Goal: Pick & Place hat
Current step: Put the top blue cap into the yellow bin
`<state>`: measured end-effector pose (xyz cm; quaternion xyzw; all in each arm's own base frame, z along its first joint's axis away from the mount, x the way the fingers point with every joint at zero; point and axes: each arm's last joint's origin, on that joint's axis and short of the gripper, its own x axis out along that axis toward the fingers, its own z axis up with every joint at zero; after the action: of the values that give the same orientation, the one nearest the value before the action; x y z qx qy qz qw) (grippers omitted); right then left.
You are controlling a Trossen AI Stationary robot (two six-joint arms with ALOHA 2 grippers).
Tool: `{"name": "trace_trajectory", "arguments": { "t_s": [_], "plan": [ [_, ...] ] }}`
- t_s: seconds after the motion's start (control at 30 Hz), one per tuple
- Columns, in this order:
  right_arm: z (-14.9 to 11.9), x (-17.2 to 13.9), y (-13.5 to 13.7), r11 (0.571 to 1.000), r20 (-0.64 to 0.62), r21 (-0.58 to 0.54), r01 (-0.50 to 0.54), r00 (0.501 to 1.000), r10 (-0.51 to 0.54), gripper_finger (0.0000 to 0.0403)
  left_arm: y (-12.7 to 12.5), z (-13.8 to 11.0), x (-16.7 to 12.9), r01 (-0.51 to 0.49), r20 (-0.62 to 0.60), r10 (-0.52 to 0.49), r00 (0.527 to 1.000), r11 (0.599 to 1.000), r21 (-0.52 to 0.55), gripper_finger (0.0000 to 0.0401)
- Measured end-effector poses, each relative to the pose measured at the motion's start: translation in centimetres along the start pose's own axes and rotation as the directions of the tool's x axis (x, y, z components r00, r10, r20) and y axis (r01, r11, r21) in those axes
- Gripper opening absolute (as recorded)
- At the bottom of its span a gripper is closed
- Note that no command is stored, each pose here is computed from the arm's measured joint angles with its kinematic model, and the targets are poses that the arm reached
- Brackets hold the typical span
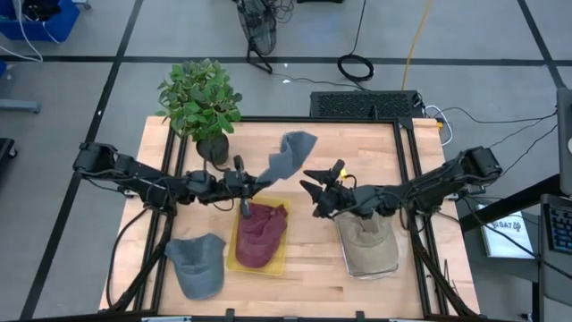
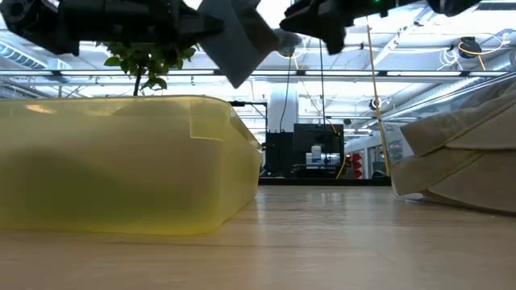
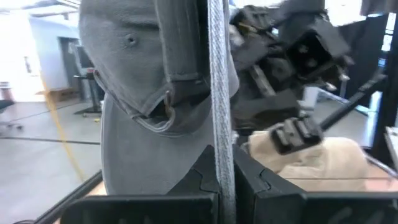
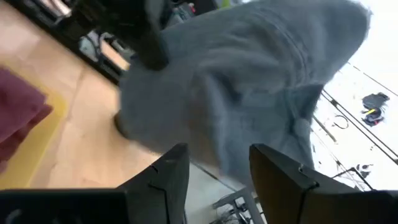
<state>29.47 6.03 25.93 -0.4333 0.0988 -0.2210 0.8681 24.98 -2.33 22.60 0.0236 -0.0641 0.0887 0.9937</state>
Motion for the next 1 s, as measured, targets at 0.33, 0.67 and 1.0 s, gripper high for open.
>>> {"name": "trace_trajectory", "arguments": {
  "t_s": [0.33, 0.67, 1.0],
  "plan": [
    [0.1, 1.1, 0.3, 1.000, -0.022, -0.002, 0.005, 1.000, -0.005, 0.0155, -1.3, 0.2, 3.8, 0.029, -0.070, -0.025, 0.997, 0.998, 0.057, 0.0010],
    [-0.2, 1.3, 0.5, 1.000, -0.042, 0.006, -0.011, 0.999, 0.011, 0.0154, -1.9, 0.7, 4.9, 0.058, -0.099, -0.050, 0.994, 0.995, 0.078, 0.0010],
    [-0.4, 1.4, 0.5, 0.999, -0.054, -0.034, -0.018, 0.998, 0.016, 0.0024, -1.9, 0.5, 4.9, 0.064, -0.123, -0.053, 0.991, 0.994, 0.084, 0.0016]
  ]
}}
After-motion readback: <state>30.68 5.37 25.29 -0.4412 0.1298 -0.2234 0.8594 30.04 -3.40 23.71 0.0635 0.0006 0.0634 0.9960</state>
